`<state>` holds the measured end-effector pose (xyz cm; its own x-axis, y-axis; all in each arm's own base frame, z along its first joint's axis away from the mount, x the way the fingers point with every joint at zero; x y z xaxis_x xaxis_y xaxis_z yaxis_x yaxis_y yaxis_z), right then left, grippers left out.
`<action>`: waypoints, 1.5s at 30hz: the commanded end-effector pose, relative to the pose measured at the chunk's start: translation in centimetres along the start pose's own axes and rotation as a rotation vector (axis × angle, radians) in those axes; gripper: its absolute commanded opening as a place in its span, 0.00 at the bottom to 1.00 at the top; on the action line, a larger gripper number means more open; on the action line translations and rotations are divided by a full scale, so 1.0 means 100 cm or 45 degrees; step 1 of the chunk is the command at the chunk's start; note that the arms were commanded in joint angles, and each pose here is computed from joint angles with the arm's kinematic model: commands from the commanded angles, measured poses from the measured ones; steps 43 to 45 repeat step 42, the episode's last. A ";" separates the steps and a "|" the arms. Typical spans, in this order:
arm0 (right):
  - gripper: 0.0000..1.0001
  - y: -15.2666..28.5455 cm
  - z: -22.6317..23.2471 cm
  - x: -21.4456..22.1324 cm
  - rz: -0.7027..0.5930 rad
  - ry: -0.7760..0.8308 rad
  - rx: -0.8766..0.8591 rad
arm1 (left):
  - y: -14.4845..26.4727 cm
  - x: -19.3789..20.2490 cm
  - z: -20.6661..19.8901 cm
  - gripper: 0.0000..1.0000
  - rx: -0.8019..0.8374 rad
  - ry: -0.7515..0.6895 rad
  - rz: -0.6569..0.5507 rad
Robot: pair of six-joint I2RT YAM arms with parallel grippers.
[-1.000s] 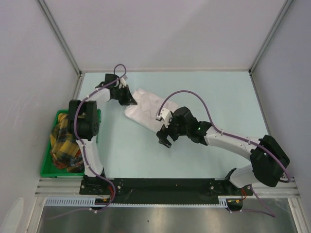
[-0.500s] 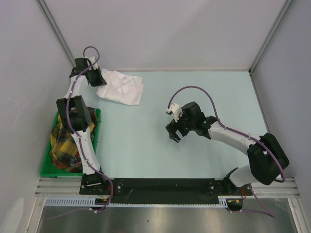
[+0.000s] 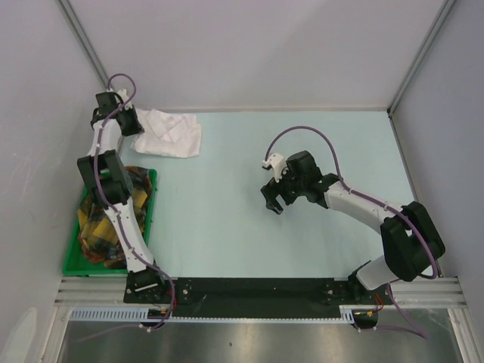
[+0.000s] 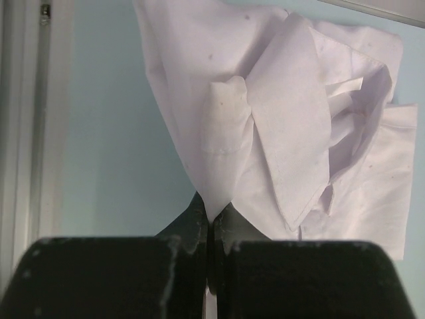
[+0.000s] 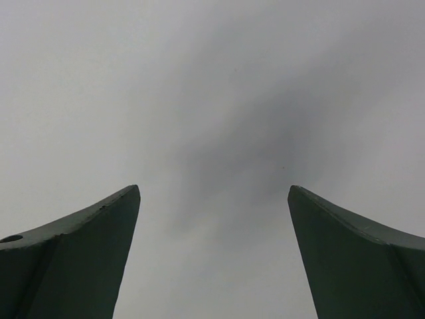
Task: Fold and stack the long sleeve shirts
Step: Neatly place the folded shirt to the corner
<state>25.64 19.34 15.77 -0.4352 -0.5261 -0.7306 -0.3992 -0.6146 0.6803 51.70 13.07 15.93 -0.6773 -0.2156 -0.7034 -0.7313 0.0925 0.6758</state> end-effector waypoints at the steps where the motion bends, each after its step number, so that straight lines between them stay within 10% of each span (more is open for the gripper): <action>1: 1.00 0.001 -0.003 -0.015 -0.038 0.010 -0.019 | 0.012 -0.031 0.021 0.00 -0.069 -0.086 -0.140; 5: 1.00 0.001 -0.005 -0.015 -0.037 0.001 -0.012 | 0.011 -0.029 0.028 0.06 -0.089 -0.109 -0.137; 15: 1.00 0.024 -0.054 -0.034 -0.115 -0.196 0.087 | 0.083 -0.111 -0.007 0.99 -0.089 -0.364 -0.433; 28: 1.00 0.131 -0.149 0.004 -0.283 -0.821 0.204 | 0.177 0.014 -0.229 1.00 0.493 -0.629 0.041; 38: 1.00 0.159 -0.108 0.075 -0.218 -0.933 0.190 | 0.180 0.157 -0.243 0.99 0.538 -0.606 0.367; 45: 1.00 0.169 -0.096 0.073 -0.224 -0.857 0.241 | 0.194 0.162 -0.237 0.99 0.518 -0.600 0.315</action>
Point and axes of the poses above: each gripper's point midway between its finger pads, its own y axis back along the fingers, its own z axis along the line the jaws close on, x = y × z, the point moved 9 cm from there along y, back along the fingers, and after that the axes turned 1 degree about -y, right-handed, at the moved point
